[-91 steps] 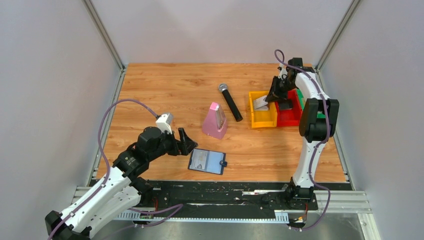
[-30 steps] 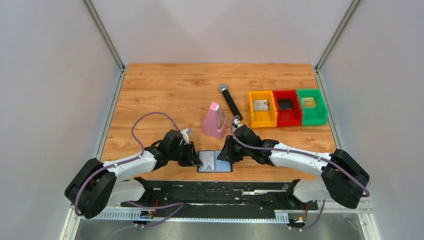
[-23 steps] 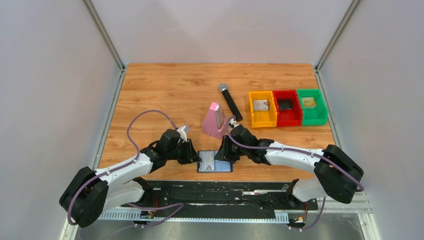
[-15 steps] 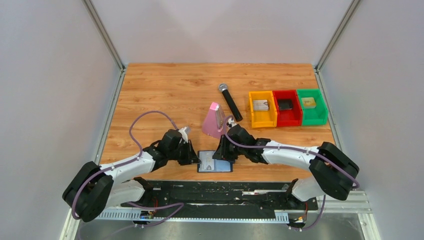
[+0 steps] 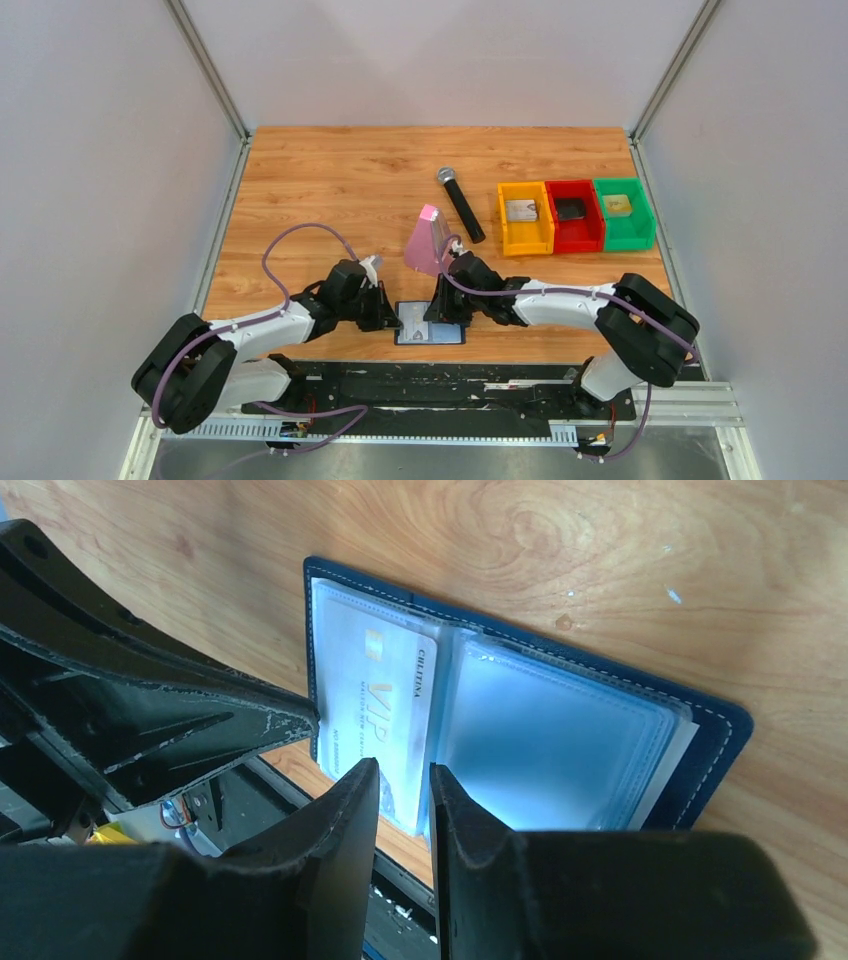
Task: Take the credit cards out of the card holder
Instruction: Remove the credit card from the card holder.
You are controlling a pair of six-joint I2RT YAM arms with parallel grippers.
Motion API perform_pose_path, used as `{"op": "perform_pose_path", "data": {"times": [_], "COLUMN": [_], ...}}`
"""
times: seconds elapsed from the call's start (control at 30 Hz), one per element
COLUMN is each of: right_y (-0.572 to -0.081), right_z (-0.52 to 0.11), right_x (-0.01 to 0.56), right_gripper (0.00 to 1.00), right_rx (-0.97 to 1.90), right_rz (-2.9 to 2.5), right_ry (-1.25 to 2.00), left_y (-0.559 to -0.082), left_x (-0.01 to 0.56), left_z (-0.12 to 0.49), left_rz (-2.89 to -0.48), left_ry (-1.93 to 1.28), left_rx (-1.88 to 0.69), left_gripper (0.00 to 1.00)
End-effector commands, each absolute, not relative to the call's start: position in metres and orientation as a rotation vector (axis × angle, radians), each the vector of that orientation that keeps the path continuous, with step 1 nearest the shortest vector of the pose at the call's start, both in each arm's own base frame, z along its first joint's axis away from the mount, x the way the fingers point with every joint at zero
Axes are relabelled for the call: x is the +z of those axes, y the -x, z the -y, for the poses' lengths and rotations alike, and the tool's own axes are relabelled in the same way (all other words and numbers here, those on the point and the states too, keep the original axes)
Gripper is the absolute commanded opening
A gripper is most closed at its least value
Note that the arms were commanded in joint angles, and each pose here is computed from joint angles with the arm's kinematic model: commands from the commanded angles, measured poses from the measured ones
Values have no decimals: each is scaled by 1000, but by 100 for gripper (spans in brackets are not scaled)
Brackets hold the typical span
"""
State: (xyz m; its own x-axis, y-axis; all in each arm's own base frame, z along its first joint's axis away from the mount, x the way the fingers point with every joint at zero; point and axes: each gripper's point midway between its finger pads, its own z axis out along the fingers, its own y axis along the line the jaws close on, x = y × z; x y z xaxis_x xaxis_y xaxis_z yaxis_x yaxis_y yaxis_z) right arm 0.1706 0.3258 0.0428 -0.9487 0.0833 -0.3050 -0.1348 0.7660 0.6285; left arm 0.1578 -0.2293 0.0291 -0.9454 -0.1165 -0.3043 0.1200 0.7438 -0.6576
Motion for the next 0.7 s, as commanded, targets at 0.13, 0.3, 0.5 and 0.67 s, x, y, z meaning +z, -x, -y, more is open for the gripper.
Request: {"op": "perform_pose_path", "data": {"times": [0.13,0.3,0.5,0.67], "right_y": [-178,-177,-177,-176], "right_z": [-341,-341,-338,-341], "right_x": [48,43,38,36], "right_gripper": [26,26,26,26], "right_rx": [1034,1032,990,999], "right_rz": [-2594,-2606,-2624,-2632], "right_ry": [58,68,58,73], "left_y": [-155,-153,-154,-153], "left_x": [20,17,16,14], "left_z": [224,223,224,224], "left_rz": [-2613,-2622,-2619,-2628], "left_ry": [8,12,15,17], "left_rx": [-994,-997,-1001,-1001], "left_gripper": [2,2,2,2]}}
